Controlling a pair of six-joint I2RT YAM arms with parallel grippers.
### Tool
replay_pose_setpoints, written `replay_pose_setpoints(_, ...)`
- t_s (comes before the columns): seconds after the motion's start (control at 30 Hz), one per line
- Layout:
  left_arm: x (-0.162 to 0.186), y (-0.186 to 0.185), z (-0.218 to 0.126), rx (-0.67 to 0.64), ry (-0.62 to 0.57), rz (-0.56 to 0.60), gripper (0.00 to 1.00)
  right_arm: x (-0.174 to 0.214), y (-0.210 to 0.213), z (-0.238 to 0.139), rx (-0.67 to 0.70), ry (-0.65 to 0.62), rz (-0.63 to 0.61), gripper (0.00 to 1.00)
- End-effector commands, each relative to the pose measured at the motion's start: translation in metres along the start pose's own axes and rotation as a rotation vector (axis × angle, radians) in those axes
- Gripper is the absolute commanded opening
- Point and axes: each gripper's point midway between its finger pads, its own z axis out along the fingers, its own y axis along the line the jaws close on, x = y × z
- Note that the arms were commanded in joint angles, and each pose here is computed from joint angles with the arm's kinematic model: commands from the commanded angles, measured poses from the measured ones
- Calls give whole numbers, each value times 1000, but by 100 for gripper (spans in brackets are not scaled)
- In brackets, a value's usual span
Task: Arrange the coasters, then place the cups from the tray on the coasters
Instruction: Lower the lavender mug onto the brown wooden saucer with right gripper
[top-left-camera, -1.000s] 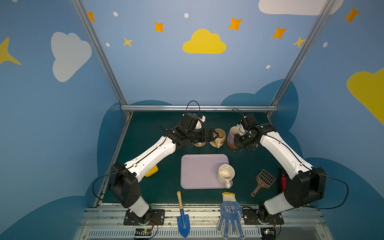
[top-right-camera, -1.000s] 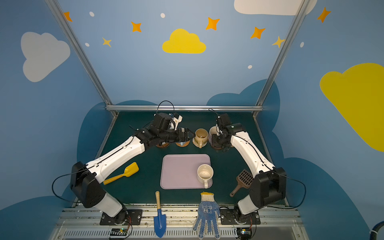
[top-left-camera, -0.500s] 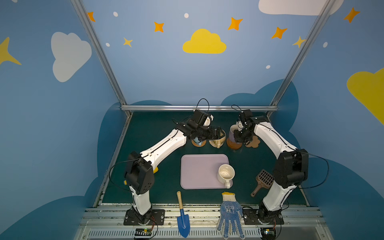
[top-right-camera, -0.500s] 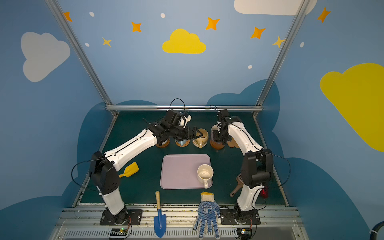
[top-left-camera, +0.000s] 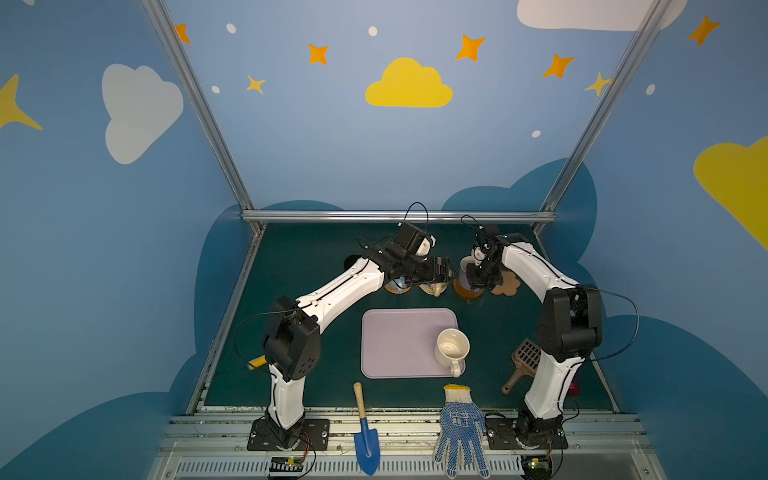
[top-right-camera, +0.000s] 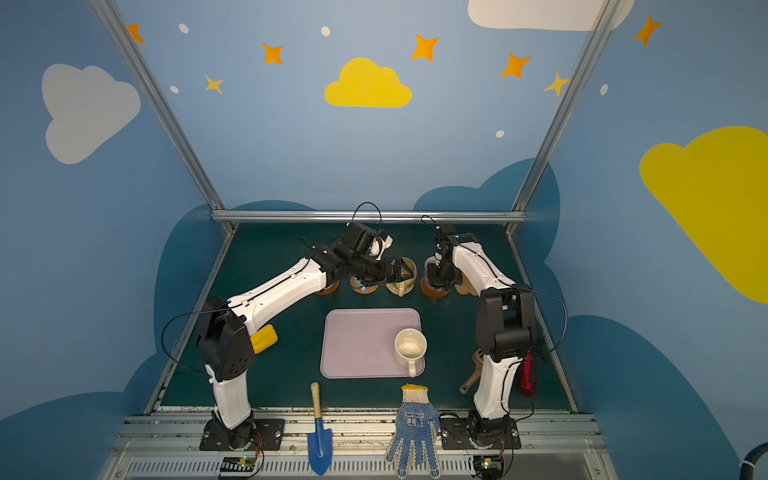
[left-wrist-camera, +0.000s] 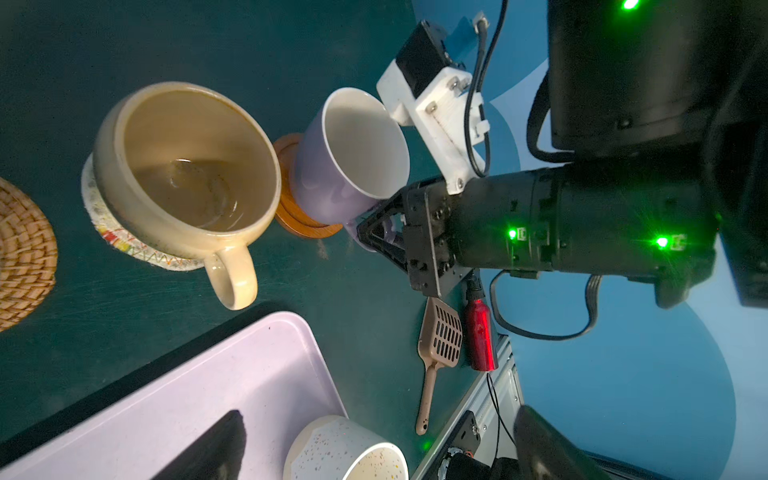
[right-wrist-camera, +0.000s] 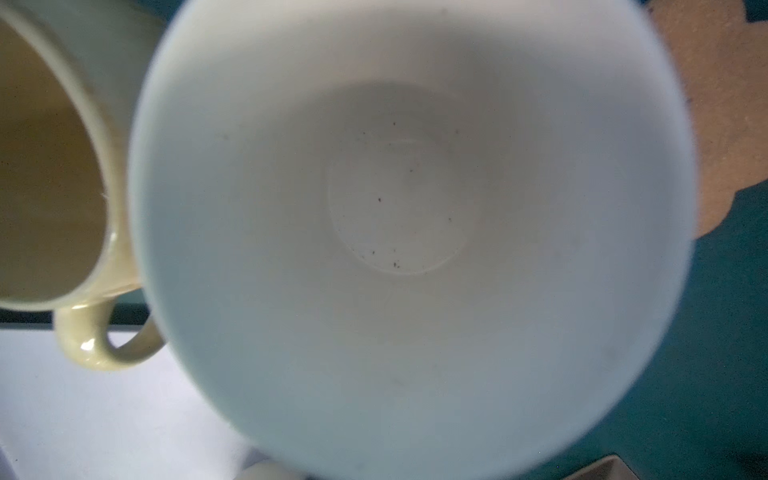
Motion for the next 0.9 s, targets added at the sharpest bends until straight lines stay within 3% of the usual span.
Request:
replay_pose_setpoints(0.0, -3, -5, 3, 11, 0, 2, 100, -20, 0, -10, -2, -77, -8, 0)
replay_pose_setpoints(0.87, 5, 3, 6, -20, 7, -1, 100, -13, -5, 10, -18, -50, 17, 0)
